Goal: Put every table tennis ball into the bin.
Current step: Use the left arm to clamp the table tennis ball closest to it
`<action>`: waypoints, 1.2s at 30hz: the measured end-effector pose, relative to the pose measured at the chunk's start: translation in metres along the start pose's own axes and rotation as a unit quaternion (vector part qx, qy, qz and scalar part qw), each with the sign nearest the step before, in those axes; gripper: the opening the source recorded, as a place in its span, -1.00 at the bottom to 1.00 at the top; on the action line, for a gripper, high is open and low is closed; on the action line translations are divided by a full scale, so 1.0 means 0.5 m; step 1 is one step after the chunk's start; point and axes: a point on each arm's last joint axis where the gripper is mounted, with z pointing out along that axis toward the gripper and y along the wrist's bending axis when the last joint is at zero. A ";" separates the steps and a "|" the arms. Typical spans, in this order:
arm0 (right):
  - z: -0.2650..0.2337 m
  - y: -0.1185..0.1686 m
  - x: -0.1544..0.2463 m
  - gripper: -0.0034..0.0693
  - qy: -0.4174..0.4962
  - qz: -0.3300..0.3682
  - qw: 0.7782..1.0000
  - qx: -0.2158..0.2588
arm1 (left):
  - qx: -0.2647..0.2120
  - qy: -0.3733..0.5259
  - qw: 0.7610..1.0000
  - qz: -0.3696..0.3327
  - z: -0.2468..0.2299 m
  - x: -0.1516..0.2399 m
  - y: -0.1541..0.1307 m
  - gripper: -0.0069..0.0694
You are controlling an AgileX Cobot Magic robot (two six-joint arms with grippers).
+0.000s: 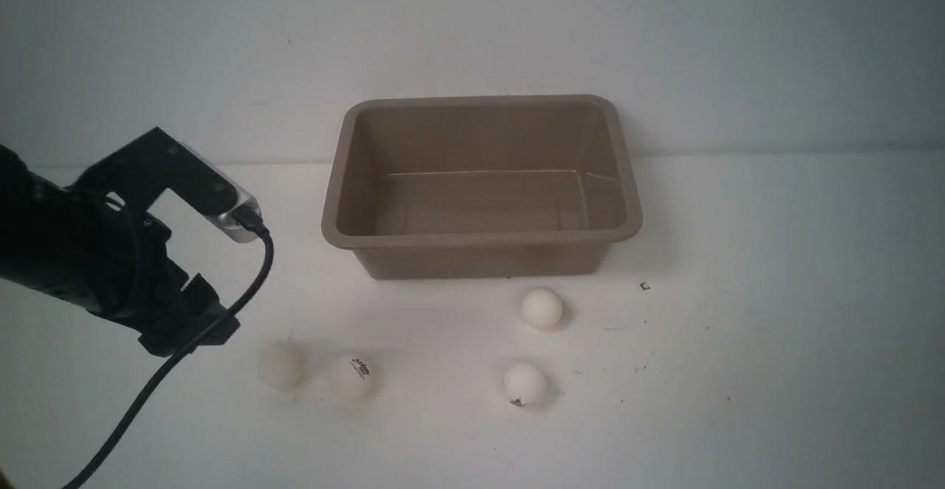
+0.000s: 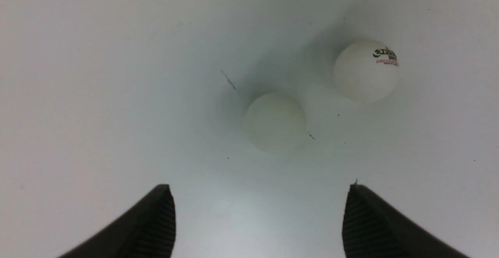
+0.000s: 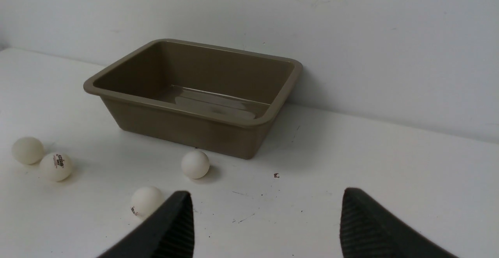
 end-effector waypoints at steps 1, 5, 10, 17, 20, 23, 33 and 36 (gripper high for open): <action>0.000 0.000 0.000 0.36 0.000 0.000 1.000 0.000 | 0.003 0.004 1.000 -0.001 0.006 0.001 0.002 0.53; 0.000 0.000 0.000 0.36 0.000 0.000 1.000 0.000 | 0.028 0.024 0.999 -0.016 0.057 -0.002 0.017 0.53; 0.000 0.000 0.000 0.36 0.000 0.000 1.000 0.000 | 0.044 0.021 0.998 -0.030 0.091 -0.009 0.026 0.53; 0.000 0.000 0.000 0.36 0.001 0.000 1.000 -0.001 | 0.058 0.018 0.997 -0.055 0.121 -0.012 0.032 0.53; 0.000 0.000 0.001 0.36 0.002 0.000 1.000 -0.001 | 0.059 0.018 0.997 -0.055 0.122 -0.012 0.032 0.53; 0.000 0.000 0.001 0.36 0.002 0.000 1.000 -0.001 | 0.061 0.016 0.996 -0.058 0.122 -0.013 0.032 0.53; 0.000 0.001 0.001 0.36 0.002 0.000 1.000 -0.001 | 0.070 0.010 0.995 -0.071 0.124 -0.016 0.029 0.53; 0.000 0.001 0.001 0.36 0.002 0.000 1.000 -0.001 | 0.080 0.018 0.994 -0.072 0.131 -0.012 0.027 0.53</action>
